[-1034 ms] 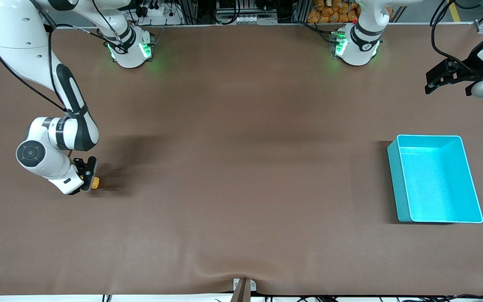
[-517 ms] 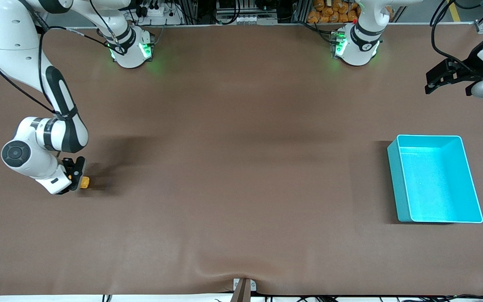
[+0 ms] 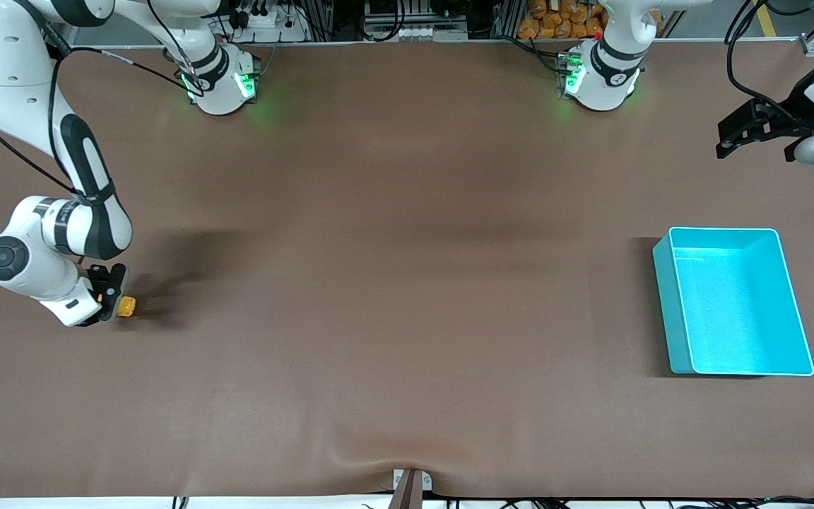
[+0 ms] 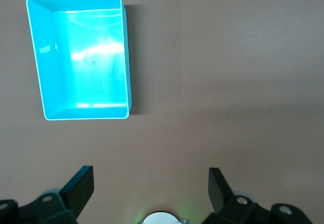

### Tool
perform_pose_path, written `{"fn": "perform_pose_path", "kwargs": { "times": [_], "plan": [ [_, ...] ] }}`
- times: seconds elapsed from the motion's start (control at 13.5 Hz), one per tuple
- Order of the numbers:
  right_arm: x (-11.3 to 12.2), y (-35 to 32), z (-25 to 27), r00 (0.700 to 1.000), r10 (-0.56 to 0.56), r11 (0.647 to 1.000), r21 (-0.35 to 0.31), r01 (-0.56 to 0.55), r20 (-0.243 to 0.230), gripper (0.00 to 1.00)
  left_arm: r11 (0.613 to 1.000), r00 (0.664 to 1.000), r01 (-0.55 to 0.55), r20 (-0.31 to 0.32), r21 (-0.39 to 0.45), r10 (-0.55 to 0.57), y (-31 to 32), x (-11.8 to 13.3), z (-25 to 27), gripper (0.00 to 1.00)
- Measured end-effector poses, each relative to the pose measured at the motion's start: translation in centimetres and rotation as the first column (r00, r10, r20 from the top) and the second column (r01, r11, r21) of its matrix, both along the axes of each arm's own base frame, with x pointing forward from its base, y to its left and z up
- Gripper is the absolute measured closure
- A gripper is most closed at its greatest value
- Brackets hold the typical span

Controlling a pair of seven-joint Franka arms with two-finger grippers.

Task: Wind and store yellow beetle car
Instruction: 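Keep dragging the car backward along the table with the right gripper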

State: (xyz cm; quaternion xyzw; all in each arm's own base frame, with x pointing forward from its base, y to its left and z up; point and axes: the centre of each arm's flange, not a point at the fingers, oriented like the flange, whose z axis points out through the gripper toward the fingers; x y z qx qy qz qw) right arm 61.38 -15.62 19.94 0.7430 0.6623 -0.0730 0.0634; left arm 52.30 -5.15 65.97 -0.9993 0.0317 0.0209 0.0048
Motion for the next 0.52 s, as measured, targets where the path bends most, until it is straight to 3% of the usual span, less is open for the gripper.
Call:
{"fn": "perform_pose_path", "kwargs": {
  "times": [0.52],
  "plan": [
    [-0.4,-2.7,0.0,1.000,-0.023,1.000,-0.001,0.023,0.002,0.62,1.000,1.000,0.000,0.000,0.000,0.000,0.0,0.0,0.0,0.00]
  ]
}}
